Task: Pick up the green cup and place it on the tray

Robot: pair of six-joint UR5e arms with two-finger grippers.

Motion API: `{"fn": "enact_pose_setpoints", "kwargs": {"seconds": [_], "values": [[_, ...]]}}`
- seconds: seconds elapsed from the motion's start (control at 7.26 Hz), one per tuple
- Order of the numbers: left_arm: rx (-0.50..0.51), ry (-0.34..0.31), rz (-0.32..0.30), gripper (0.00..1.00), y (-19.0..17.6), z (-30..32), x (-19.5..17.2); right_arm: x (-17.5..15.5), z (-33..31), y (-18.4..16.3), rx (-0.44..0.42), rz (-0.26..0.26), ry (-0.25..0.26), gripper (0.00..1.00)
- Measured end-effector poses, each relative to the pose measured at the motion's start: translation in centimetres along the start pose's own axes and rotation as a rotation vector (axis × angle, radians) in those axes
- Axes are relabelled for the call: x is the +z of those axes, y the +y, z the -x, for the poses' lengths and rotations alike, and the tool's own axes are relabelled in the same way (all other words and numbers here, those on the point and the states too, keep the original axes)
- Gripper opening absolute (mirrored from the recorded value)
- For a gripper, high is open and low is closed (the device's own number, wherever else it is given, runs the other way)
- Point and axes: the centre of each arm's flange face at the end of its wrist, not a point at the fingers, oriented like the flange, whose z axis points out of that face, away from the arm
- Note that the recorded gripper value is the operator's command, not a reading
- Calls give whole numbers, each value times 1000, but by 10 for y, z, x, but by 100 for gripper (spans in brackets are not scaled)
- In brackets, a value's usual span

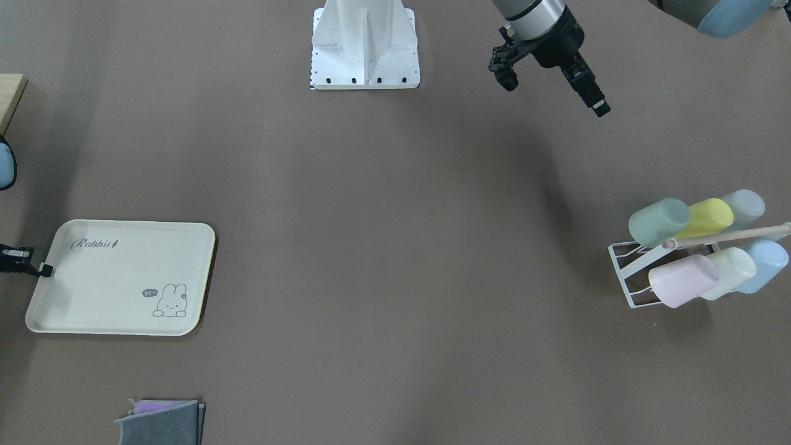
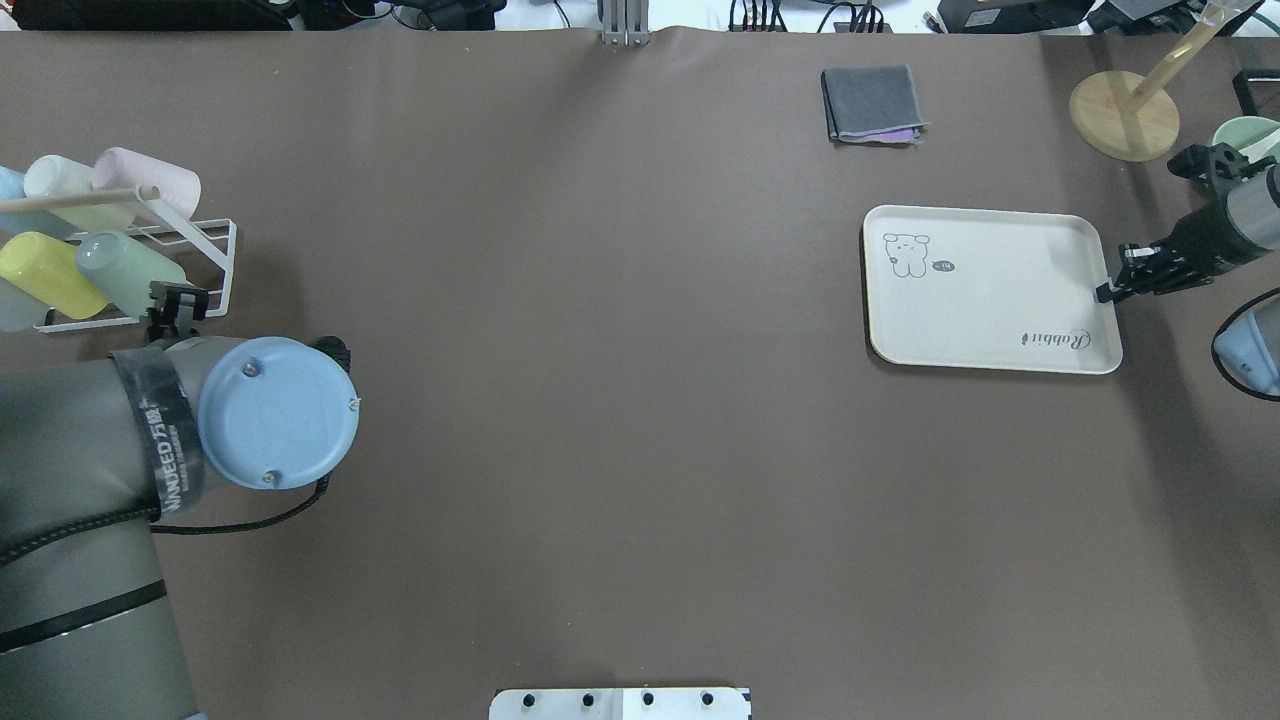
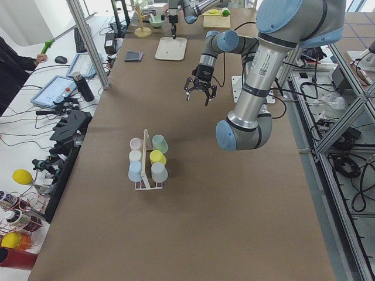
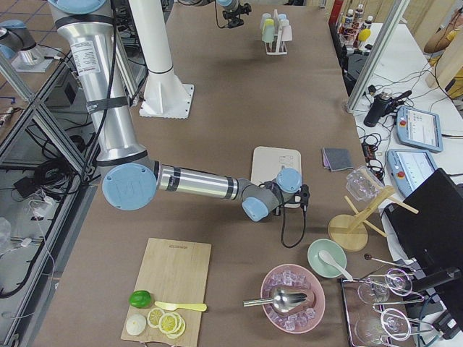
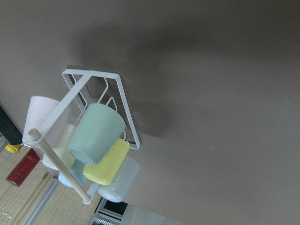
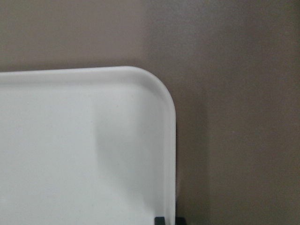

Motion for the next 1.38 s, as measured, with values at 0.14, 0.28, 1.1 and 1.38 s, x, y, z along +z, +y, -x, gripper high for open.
{"fn": "enact_pose_setpoints", "kwargs": {"seconds": [0.14, 0.28, 1.1, 1.38], "values": [[42, -40, 14, 98, -15, -7, 3, 0, 0, 0, 1, 0, 0, 0], [86, -85, 34, 98, -27, -13, 7, 0, 0, 0, 1, 0, 0, 0], [286, -301, 208, 98, -72, -56, 49, -50, 137, -25, 11, 30, -44, 0], [342, -358, 271, 98, -90, -65, 66, -53, 228, -16, 0, 37, -52, 0]]}}
